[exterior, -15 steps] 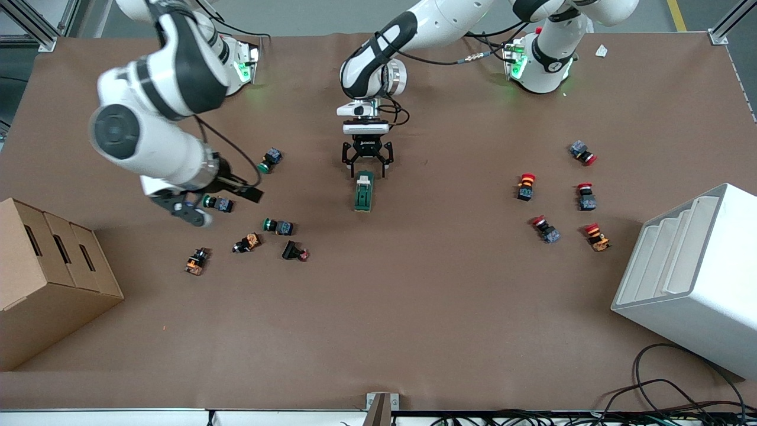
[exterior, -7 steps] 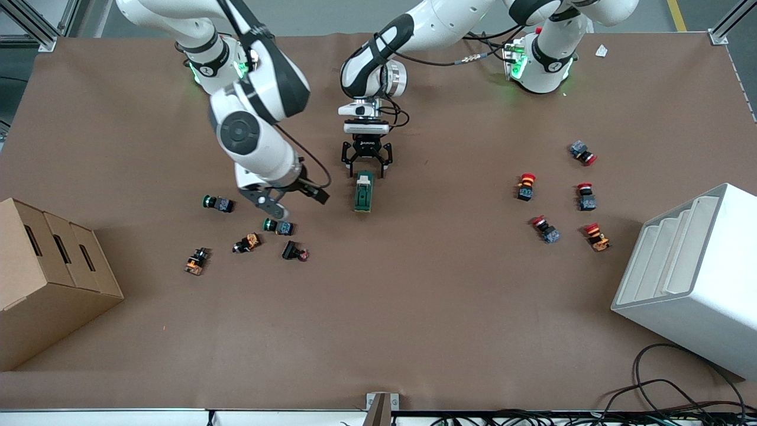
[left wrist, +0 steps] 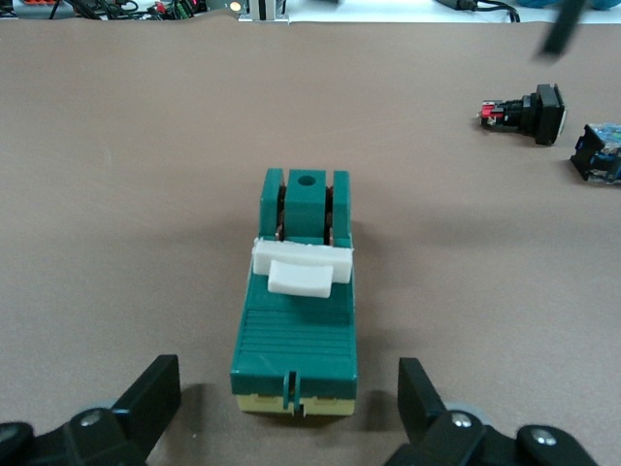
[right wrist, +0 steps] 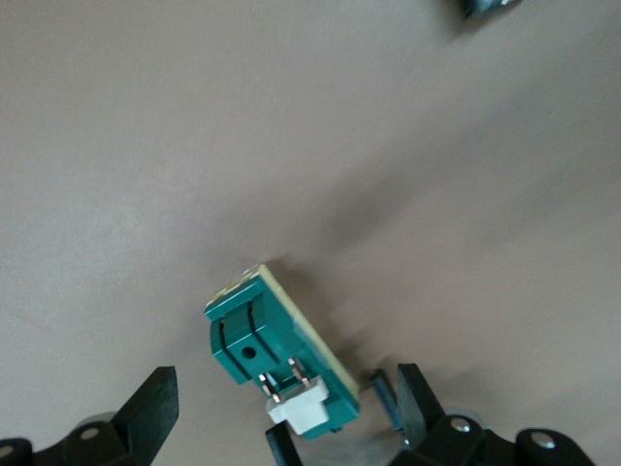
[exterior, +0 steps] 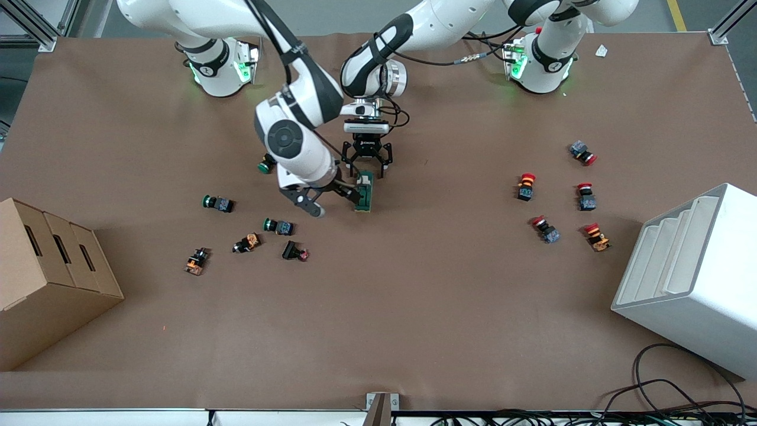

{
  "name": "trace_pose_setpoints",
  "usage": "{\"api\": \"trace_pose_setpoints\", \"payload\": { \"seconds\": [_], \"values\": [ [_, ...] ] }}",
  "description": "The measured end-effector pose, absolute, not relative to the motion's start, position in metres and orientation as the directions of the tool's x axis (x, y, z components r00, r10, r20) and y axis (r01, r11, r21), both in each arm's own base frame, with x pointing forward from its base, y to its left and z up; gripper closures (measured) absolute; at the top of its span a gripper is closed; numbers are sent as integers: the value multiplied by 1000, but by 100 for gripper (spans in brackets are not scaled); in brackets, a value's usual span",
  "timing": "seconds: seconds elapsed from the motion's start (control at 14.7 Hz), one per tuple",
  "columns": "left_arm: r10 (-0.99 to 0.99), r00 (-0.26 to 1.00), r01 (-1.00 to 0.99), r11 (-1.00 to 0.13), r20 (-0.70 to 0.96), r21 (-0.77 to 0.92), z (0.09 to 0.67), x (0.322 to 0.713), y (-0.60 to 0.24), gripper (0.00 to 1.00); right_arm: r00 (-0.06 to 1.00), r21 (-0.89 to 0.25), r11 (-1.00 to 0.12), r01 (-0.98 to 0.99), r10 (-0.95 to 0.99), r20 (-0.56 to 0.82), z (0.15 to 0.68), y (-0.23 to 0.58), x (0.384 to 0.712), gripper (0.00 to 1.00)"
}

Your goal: Close load switch with both arms

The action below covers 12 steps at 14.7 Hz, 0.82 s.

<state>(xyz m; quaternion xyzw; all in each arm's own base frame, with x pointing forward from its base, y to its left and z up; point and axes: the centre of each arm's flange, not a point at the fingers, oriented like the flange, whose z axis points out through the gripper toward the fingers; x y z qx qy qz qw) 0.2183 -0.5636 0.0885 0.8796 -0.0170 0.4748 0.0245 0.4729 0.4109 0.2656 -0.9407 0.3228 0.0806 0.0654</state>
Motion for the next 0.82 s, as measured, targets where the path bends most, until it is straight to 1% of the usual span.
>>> {"api": "trace_pose_setpoints", "payload": {
  "seconds": [0.34,0.54,0.82],
  "values": [
    [-21,530,-59,-998,848,13,85,215,-563,1,775,-86,-774,-627,-609,-169,223,456,437,0],
    [-27,513,-59,-998,858,4,82,213,-564,1,778,-85,-777,-623,-606,-163,207,467,425,0],
    [-28,505,-57,-998,863,1,80,211,-564,1,772,-85,-771,-632,-615,-162,203,475,417,0]
  ]
}}
